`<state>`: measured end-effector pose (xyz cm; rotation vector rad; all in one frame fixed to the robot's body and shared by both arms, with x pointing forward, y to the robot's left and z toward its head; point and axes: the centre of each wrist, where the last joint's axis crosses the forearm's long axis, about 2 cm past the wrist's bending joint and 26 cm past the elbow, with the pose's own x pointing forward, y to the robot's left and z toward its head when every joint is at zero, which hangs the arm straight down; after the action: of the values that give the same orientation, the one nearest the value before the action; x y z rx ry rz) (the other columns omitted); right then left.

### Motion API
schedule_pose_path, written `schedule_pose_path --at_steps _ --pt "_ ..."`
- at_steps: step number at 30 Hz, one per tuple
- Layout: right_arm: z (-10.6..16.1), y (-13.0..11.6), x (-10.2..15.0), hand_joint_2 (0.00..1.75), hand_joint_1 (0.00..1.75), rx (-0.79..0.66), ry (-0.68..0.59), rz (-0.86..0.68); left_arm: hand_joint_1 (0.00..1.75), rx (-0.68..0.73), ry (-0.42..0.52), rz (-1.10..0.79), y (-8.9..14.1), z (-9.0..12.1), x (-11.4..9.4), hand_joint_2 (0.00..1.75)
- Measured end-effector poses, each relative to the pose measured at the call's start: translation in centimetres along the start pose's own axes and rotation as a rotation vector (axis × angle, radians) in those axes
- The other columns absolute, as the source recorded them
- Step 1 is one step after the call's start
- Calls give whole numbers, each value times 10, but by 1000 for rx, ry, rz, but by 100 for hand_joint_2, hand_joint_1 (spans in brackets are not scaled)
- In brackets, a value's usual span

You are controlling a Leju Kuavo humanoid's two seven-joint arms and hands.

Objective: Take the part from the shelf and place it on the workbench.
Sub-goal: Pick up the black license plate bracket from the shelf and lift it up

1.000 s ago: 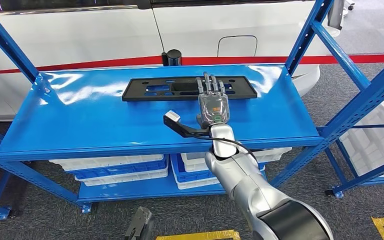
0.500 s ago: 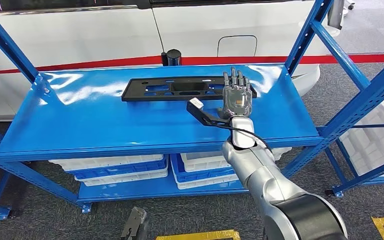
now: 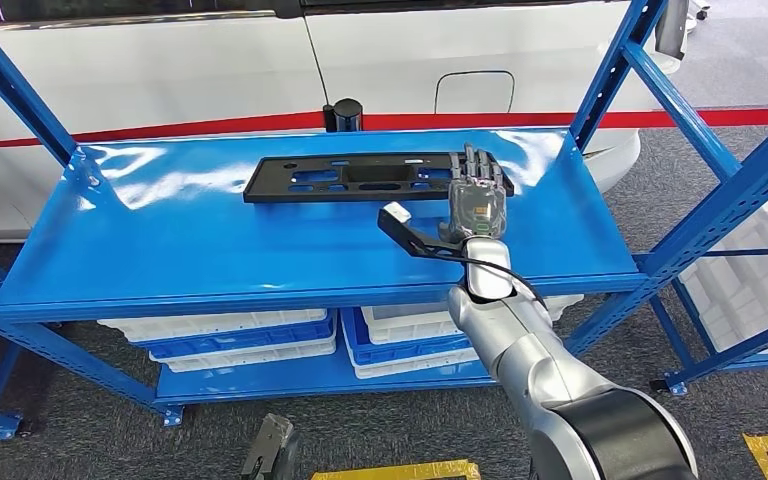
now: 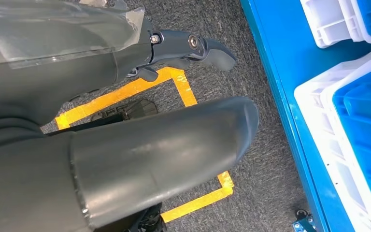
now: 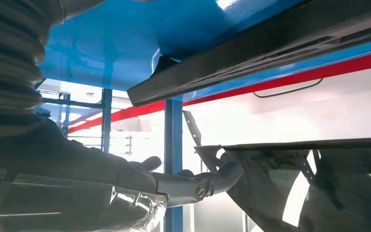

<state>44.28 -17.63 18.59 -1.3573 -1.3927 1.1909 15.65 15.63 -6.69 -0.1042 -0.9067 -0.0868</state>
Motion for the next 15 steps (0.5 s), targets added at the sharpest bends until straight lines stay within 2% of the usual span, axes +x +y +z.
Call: schedule_pose_path --at_steps 12,15 --pt "8 17 -29 175 0 15 90 81 0 -97 -2 -36 -4 2 -2 0" --pt "15 25 -38 175 0 -5 84 49 0 -135 -7 -57 -6 2 -2 0"
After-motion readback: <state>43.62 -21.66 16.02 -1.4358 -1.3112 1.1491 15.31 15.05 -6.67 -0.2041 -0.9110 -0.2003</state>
